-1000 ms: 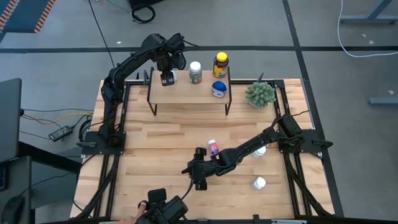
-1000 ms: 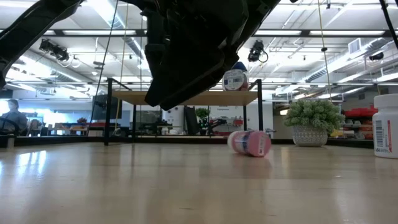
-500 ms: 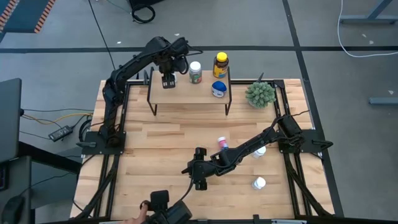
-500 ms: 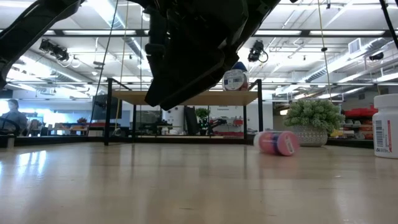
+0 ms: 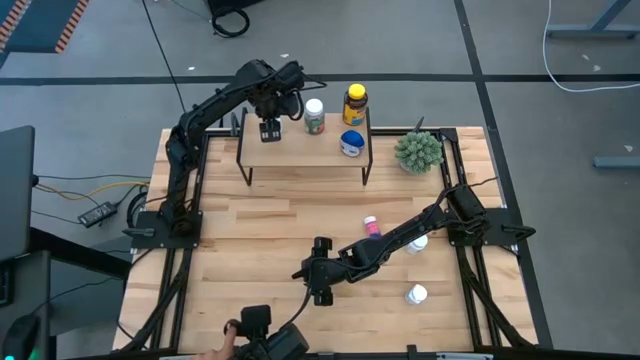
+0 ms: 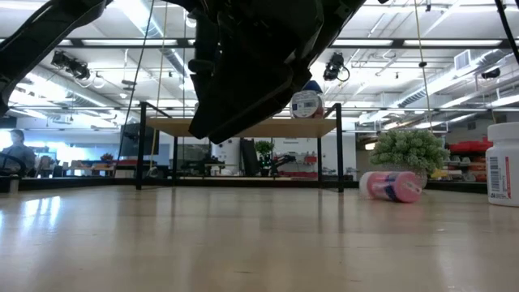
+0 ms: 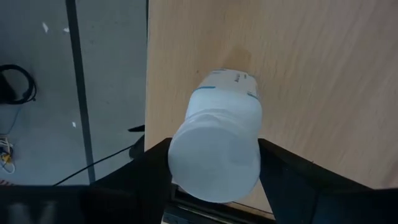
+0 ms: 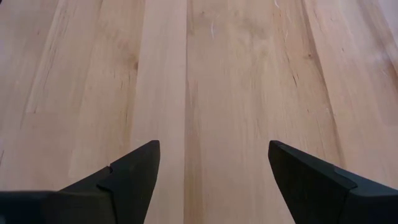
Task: Pick and place medicine bottles onto shelf by color
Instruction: Put the bottom left white pill bottle on the shelf, then put the top white pill bottle on the shelf
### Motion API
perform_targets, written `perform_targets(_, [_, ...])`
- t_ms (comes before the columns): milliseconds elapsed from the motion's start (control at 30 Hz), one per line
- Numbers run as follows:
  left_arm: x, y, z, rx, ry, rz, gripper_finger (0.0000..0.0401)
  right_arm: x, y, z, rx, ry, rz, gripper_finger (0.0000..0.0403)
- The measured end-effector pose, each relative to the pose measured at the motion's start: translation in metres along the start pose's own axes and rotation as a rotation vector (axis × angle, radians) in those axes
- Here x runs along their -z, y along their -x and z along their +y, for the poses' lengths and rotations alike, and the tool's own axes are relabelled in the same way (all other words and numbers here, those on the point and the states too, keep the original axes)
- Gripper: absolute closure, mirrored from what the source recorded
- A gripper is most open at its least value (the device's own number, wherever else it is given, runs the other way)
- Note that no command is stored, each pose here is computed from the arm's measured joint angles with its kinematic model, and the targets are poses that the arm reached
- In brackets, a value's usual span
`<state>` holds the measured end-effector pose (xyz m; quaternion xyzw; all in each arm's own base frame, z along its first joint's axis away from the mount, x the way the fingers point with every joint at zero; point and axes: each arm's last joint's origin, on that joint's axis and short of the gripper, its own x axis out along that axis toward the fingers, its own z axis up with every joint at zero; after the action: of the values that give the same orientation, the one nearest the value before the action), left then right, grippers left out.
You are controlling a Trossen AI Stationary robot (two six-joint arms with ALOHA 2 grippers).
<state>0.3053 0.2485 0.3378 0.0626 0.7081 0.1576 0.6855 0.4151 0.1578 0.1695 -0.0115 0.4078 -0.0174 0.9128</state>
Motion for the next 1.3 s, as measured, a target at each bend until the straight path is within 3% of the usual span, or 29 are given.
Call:
perform_targets(433, [0.009, 0.021, 0.0, -0.065, 0.009, -0.042, 0.0157, 0.0, 0.0, 0.0, 0.0, 0.0, 0.0, 0.0095])
perform_targets(667, [0.015, 0.04, -0.01, -0.072, 0.119, -0.077, 0.016, 0.0, 0.0, 0.0, 0.0, 0.0, 0.0, 0.0095])
perform_targets(833, [0.025, 0.068, -0.023, -0.092, 0.18, -0.153, 0.0169, 0.0, 0.0, -0.001, 0.046, 0.0, -0.013, 0.0095])
perform_targets(1000, [0.051, 0.109, -0.038, -0.123, 0.214, -0.269, 0.0186, 0.0, -0.002, -0.008, 0.085, -0.026, -0.004, 0.0095])
perform_targets(1133, [0.073, 0.133, -0.05, -0.035, 0.286, -0.38, 0.0202, -0.002, -0.004, -0.017, 0.109, -0.078, -0.001, 0.0095])
perform_targets(1300, [0.083, 0.133, -0.071, 0.02, 0.285, -0.462, 0.0223, -0.006, 0.001, -0.029, 0.17, -0.138, -0.002, 0.0095])
